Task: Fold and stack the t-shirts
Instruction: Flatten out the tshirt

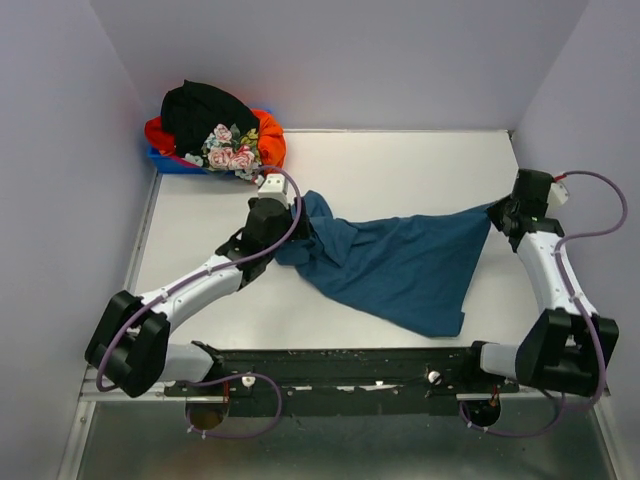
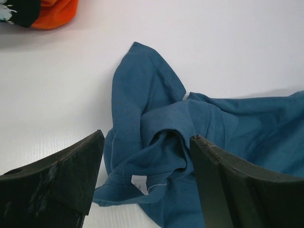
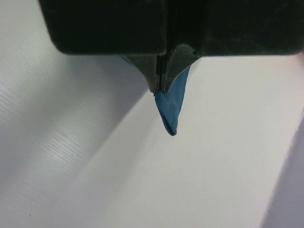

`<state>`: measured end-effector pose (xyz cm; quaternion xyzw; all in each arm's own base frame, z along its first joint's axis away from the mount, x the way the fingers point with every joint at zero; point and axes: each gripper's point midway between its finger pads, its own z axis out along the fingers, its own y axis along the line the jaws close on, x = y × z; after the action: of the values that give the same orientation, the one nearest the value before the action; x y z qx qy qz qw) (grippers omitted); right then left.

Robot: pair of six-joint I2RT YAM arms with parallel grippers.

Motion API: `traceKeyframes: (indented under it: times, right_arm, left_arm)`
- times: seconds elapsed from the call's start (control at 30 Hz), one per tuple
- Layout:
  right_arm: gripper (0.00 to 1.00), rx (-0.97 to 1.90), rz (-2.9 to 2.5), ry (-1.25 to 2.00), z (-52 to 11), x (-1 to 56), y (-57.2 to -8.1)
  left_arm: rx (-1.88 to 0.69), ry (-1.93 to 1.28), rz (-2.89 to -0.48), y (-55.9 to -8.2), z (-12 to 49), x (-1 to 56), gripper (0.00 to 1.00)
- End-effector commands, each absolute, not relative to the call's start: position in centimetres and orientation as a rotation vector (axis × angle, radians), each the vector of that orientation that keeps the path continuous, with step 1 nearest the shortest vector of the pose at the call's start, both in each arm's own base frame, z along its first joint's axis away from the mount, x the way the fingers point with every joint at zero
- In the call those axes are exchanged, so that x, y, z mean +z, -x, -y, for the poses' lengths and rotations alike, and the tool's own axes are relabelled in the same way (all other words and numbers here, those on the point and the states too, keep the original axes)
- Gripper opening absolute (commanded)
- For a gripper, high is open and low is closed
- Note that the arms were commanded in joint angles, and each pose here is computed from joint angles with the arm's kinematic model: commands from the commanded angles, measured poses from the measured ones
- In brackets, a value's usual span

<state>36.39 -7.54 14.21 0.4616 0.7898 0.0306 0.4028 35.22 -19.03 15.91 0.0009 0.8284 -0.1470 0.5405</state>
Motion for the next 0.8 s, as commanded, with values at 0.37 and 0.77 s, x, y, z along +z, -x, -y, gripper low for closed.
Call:
traceKeyframes:
  times: [0.37, 0.77]
  right_arm:
    - [0.01, 0.117, -1.936, -1.037, 6.0, 13.4, -29.9]
    - [0.01, 0.159, -1.95, -1.033, 5.4, 12.5, -30.1]
  left_arm:
    - [-0.368, -0.191, -2.041, -34.8, 26.5, 18.1, 0.81]
    - [-0.422, -0.025, -2.246, -31.3, 28.8, 14.1, 0.79]
